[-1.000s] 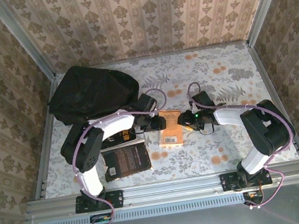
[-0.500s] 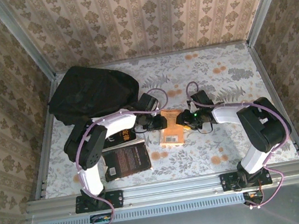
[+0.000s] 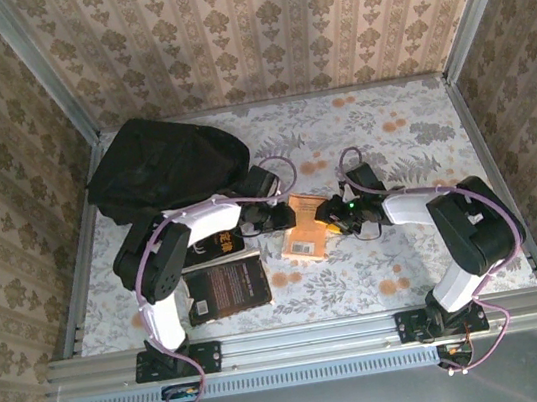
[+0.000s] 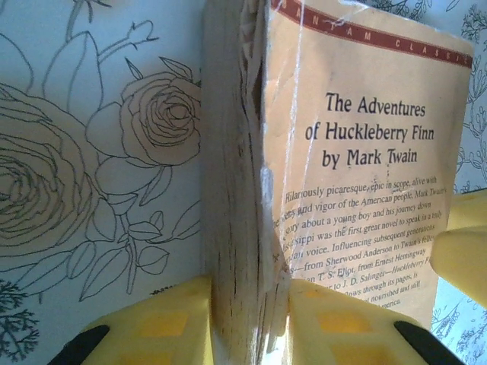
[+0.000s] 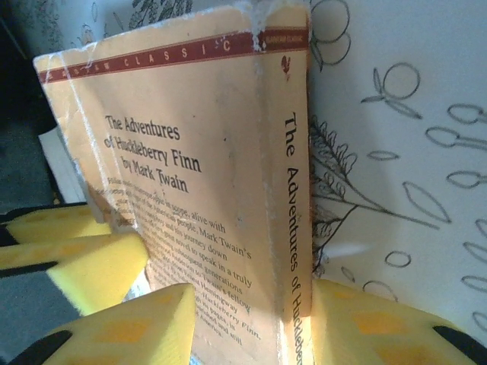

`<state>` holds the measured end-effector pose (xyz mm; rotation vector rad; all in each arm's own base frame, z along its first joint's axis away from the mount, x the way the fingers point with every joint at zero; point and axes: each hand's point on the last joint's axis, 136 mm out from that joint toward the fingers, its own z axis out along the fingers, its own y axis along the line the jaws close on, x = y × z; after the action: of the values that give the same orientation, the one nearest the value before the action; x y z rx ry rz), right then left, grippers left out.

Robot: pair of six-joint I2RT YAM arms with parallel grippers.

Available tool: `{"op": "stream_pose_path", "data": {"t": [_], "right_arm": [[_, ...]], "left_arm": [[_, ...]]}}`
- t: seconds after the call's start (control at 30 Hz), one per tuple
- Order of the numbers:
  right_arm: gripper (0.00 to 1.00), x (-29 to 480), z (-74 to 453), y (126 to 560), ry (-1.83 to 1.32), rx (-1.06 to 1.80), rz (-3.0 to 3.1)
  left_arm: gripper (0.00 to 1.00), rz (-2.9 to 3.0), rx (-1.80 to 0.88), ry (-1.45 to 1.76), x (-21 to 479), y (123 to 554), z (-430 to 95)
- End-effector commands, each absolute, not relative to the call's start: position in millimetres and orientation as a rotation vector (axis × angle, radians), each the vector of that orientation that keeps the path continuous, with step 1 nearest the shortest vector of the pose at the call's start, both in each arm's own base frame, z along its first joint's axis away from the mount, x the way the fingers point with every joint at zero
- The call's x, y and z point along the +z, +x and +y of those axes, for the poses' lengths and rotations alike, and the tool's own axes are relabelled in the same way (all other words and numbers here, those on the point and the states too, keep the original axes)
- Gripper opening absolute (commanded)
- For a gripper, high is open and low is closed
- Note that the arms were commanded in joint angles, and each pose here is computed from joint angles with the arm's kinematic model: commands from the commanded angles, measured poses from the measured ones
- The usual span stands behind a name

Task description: Pack the student bag

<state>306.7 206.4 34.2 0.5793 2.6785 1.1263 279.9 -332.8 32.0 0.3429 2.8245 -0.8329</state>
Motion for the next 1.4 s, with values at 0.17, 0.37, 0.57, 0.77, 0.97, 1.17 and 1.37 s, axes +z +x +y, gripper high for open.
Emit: {"op": "stream_pose_path", "data": {"t": [0.17,0.37,0.57,0.77,0.97,1.17,1.37], "right_arm": [[0.44,117.5,260.1,303.1,0.312,1.604,2.414],[0.44,109.1,258.6,301.0,0.327,1.570,2.422],[0.44,93.0,262.5,306.1,0.368,1.574,2.430],[0.30,71.6,249.4,304.2,0.383,1.441,2.495],[0.00,98.6,241.8,299.3,0.215,1.358,2.455],[0.00,183.8,251.4,291.7,-0.040,1.484,2.191],[0.00,260.7,262.1,271.3,-0.233,1.640,1.976]], "left_arm": [[0.22,2.845,-1.035,0.381,23.6,253.0,-348.6],[0.19,2.835,-1.110,0.357,23.3,250.4,-353.6],[0.15,2.833,-1.155,0.350,22.9,247.0,-356.5],[0.18,2.824,-1.122,0.349,31.5,248.0,-346.5],[0.44,2.773,-1.069,0.320,61.0,256.5,-318.4],[0.78,2.624,-1.163,0.294,129.1,261.7,-302.3],[0.86,2.371,-1.478,0.326,215.9,254.2,-301.3]]}}
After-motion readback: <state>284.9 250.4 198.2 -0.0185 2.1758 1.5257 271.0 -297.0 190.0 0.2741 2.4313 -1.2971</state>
